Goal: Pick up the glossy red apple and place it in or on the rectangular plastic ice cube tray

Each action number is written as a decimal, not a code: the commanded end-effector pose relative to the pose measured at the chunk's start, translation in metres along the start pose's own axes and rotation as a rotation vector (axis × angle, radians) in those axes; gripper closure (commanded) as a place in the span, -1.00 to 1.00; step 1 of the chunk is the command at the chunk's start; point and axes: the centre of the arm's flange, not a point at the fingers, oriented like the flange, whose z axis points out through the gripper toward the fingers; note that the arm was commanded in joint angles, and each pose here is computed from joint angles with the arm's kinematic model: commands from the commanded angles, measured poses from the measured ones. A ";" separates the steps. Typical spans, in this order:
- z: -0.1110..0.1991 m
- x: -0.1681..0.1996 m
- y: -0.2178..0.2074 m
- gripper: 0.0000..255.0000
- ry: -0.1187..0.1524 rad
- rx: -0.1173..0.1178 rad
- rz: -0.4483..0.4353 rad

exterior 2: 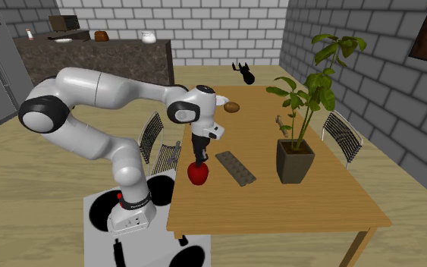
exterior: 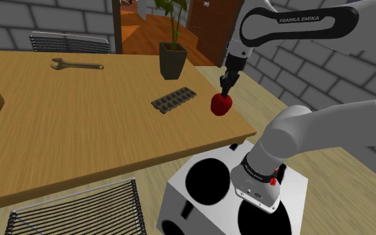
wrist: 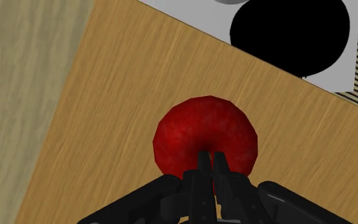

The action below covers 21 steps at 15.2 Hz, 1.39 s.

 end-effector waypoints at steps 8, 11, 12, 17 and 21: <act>-0.048 -0.005 -0.005 1.00 0.000 0.000 0.000; -0.058 0.019 -0.013 1.00 0.000 0.000 0.000; -0.063 0.031 -0.016 1.00 0.000 0.000 0.000; -0.085 0.090 -0.035 1.00 0.000 0.000 0.000; -0.102 0.138 -0.050 1.00 0.000 0.000 0.000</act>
